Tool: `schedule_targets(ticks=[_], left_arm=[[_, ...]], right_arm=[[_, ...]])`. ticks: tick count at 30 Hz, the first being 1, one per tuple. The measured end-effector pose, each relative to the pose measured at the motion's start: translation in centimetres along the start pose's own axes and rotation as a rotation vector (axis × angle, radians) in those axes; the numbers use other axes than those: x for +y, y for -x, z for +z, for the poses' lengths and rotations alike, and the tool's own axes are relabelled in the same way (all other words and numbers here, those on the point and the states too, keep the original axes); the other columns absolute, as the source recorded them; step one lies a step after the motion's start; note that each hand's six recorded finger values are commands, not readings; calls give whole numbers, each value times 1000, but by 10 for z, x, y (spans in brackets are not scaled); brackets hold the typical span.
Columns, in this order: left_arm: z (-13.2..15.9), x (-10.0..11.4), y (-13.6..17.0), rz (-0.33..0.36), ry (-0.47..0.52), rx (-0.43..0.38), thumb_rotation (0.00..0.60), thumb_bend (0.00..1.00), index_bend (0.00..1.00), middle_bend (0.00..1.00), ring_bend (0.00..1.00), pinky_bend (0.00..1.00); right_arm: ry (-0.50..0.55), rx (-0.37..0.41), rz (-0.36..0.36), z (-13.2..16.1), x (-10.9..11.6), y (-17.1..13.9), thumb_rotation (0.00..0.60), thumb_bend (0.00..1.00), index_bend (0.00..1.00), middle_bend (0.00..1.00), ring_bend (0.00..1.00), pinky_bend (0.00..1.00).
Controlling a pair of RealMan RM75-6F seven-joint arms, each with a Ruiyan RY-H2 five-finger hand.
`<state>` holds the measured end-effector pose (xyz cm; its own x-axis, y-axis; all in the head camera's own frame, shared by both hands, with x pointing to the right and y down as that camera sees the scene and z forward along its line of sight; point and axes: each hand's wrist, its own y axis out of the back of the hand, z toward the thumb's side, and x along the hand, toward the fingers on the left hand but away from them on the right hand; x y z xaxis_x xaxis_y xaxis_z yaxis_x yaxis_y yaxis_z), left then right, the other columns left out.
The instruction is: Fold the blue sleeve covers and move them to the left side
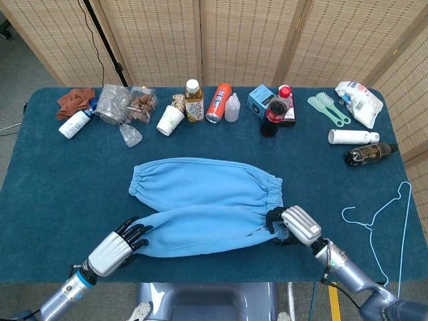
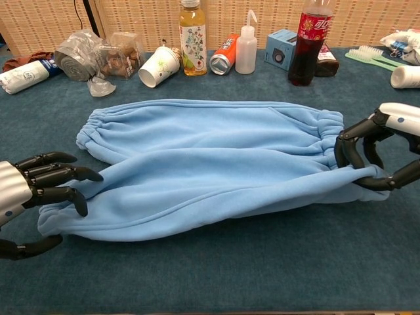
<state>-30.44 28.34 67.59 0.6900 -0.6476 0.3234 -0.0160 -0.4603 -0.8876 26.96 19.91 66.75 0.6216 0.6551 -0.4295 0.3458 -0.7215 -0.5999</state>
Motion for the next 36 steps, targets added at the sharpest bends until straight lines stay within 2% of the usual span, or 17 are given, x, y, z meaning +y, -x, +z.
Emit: schedule_targets(ticks=[4, 11, 20, 25, 32, 36], left_arm=[[-3, 0, -4, 17, 7, 21, 600, 471, 488, 257, 272, 126], [-12, 5, -10, 58, 23, 66, 600, 487, 615, 364, 360, 125], [-21, 17, -17, 105, 158, 139, 600, 500, 742, 472, 453, 157], [-29, 32, -20, 150, 191, 188, 600, 503, 805, 523, 498, 172], [-42, 57, -30, 185, 182, 248, 600, 503, 815, 532, 510, 172], [-52, 63, -38, 166, 149, 287, 600, 505, 821, 536, 526, 172]], right_arm=[[2, 0, 0, 0, 0, 0, 600, 614, 661, 511, 460, 638], [8, -9, 0, -3, 1, -1, 600, 614, 661, 511, 460, 638], [21, 5, -11, 1, 8, -5, 600, 619, 662, 512, 460, 638], [31, 13, -17, 6, 14, -5, 600, 620, 663, 513, 460, 638], [29, -6, -18, 5, 22, 1, 600, 626, 663, 513, 460, 638], [39, -20, -19, 4, 27, 10, 600, 629, 663, 513, 460, 638]])
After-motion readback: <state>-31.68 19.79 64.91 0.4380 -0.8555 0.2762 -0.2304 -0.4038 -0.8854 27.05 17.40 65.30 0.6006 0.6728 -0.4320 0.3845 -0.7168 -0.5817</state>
